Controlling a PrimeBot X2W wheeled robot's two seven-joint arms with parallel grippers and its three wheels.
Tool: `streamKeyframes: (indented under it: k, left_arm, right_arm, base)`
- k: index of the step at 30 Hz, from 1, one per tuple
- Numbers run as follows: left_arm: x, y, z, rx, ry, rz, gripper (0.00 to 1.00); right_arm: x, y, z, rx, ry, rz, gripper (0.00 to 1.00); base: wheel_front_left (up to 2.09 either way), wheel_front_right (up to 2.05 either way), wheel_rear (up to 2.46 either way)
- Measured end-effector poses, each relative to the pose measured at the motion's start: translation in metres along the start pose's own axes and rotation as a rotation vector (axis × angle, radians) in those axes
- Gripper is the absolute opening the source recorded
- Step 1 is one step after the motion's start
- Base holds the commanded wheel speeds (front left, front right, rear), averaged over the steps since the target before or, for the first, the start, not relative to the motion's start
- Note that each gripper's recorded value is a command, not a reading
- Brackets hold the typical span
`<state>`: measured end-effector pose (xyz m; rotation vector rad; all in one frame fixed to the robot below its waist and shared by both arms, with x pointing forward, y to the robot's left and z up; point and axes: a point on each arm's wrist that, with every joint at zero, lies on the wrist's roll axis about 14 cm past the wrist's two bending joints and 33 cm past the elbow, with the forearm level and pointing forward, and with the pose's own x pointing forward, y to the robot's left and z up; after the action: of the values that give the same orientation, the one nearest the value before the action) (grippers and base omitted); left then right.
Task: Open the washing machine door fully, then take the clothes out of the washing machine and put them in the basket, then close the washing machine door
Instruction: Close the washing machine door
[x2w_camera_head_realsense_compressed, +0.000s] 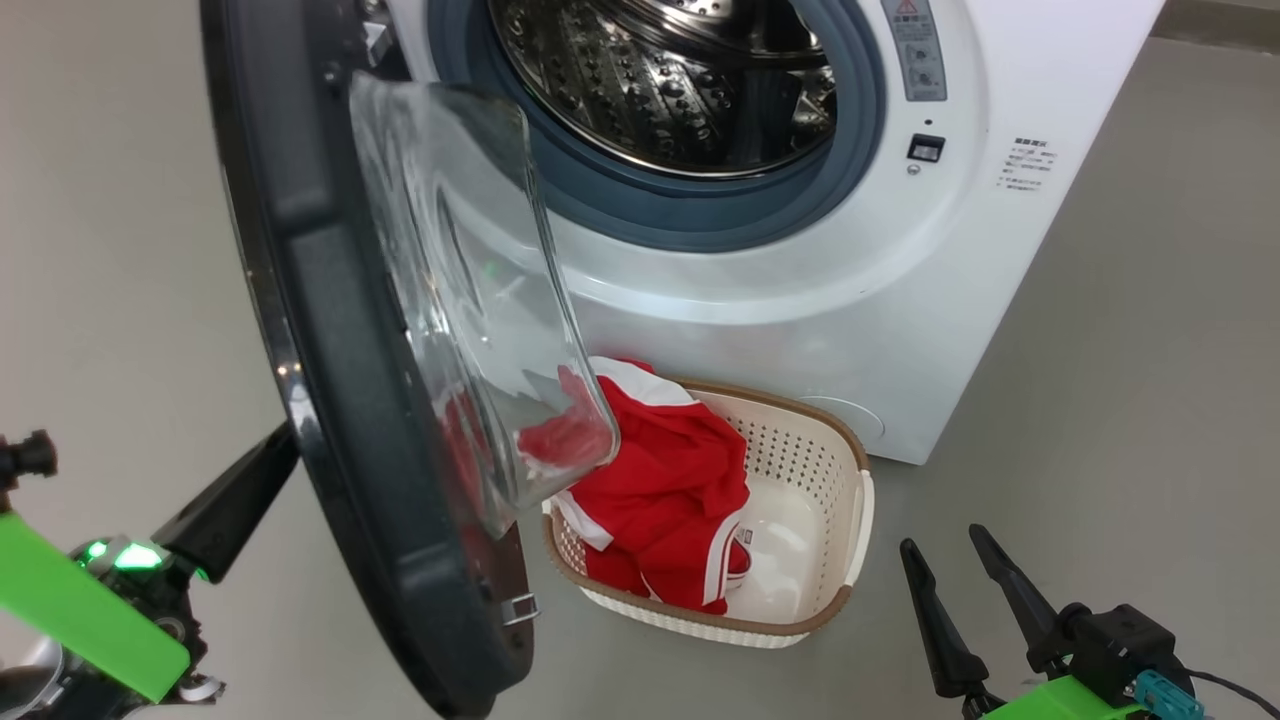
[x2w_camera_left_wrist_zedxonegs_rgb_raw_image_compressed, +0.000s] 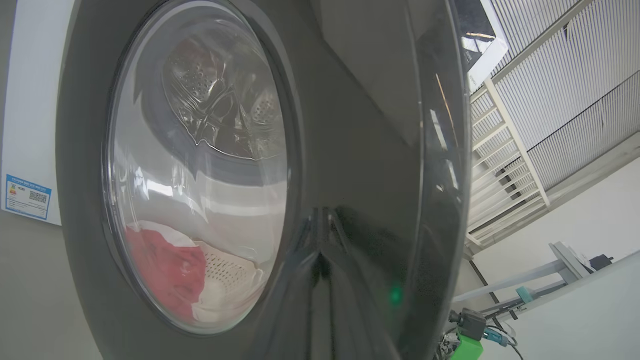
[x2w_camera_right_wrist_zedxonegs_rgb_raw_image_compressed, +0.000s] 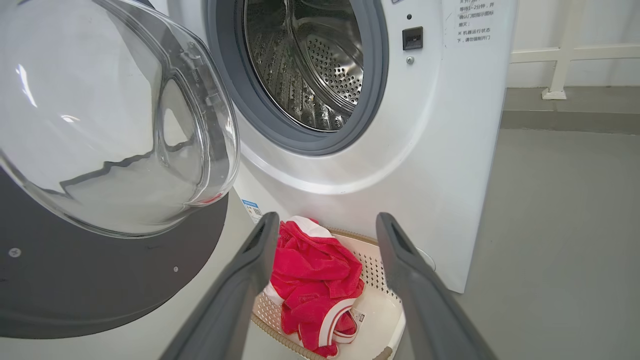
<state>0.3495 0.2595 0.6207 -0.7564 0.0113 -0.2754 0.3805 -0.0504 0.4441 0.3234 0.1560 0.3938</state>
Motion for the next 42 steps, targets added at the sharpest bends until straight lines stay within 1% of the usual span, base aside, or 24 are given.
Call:
streamKeyframes:
  k: [7, 12, 17, 22, 36, 42]
  left_arm:
    - [0.020, -0.015, -0.013, 0.015, 0.052, -0.062, 0.00]
    - [0.039, -0.032, -0.024, 0.030, 0.057, -0.123, 0.00]
    - [0.053, -0.033, -0.037, 0.083, 0.060, -0.133, 0.00]
    - [0.070, -0.034, -0.049, 0.091, 0.051, -0.144, 0.00]
    - [0.117, -0.060, -0.071, 0.125, 0.052, -0.247, 0.00]
    - [0.142, -0.064, -0.081, 0.127, 0.058, -0.267, 0.00]
  right_arm:
    - [0.000, -0.008, 0.000, 0.005, -0.003, -0.023, 1.00]
    - [0.002, -0.011, 0.003, 0.005, -0.012, -0.031, 1.00]
    - [0.003, -0.014, 0.005, 0.006, -0.020, -0.040, 1.00]
    - [0.002, -0.018, 0.005, 0.008, -0.018, -0.053, 1.00]
    - [0.000, -0.037, 0.010, 0.037, -0.042, -0.110, 1.00]
    - [-0.002, -0.047, 0.011, 0.040, -0.045, -0.140, 1.00]
  base:
    - [0.00, 0.00, 0.00]
    - [0.00, 0.00, 0.00]
    - [0.00, 0.00, 0.00]
    - [0.00, 0.00, 0.00]
    - [0.00, 0.00, 0.00]
    - [0.00, 0.00, 0.00]
